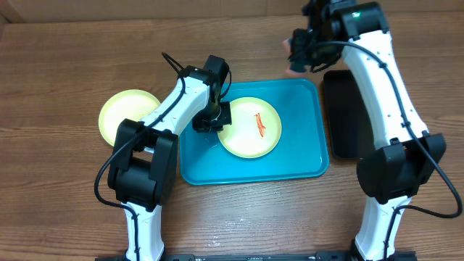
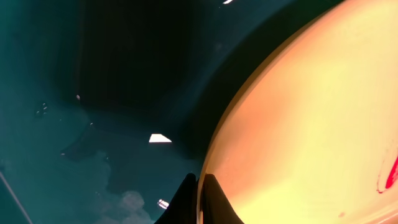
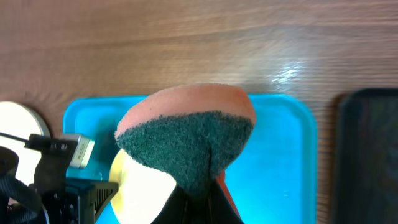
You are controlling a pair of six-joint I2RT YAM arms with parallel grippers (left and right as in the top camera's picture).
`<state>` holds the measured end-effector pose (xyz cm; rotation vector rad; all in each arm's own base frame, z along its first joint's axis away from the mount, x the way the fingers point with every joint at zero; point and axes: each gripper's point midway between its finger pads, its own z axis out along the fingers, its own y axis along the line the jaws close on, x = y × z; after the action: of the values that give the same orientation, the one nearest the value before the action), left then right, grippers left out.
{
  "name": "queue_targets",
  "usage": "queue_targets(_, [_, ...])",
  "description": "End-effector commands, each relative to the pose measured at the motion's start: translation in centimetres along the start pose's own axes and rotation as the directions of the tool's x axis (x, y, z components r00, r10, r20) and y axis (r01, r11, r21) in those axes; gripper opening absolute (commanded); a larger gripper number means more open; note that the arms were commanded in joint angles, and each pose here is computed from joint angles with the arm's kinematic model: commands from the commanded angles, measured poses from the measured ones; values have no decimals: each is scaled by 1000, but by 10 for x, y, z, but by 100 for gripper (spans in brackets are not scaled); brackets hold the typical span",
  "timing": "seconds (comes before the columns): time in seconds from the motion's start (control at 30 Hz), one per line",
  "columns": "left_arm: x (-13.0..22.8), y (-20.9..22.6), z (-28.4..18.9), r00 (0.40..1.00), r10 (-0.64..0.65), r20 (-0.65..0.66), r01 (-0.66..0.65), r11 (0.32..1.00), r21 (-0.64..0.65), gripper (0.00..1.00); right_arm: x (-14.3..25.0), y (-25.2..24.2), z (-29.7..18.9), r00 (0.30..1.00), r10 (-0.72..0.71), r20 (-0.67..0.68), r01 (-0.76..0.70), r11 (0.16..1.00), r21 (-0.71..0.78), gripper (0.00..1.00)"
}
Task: Clean dirty plates on tray and stack at the side
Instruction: 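Scrub the second yellow plate with the sponge in the right gripper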
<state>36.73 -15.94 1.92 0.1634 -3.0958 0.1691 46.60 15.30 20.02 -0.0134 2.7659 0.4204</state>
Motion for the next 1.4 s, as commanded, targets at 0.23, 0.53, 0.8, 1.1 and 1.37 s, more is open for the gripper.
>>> queue_targets(0.23, [-22, 14, -17, 993, -79, 86, 80, 997, -3, 4, 67, 41, 70, 986, 2, -166, -3, 1000, -11, 4])
queue_targets(0.53, [-22, 16, -18, 995, -66, 81, 66, 998, 4, 4, 96, 39, 117, 979, 14, -205, -23, 999, -42, 4])
queue_targets(0.8, [-17, 8, -17, 999, 2, 54, -4, 999, 46, 4, 119, 24, 157, 956, 30, -293, -32, 999, -2, 4])
queue_targets(1.1, [-17, 5, -18, 999, 3, 48, -6, 998, 65, 4, 131, 32, 178, 936, 31, -350, -60, 996, -70, 4])
queue_targets(1.37, [-13, 1, -18, 1000, 3, 31, -6, 996, 90, 4, 160, 81, 190, 902, -69, -427, -47, 966, -254, 4])
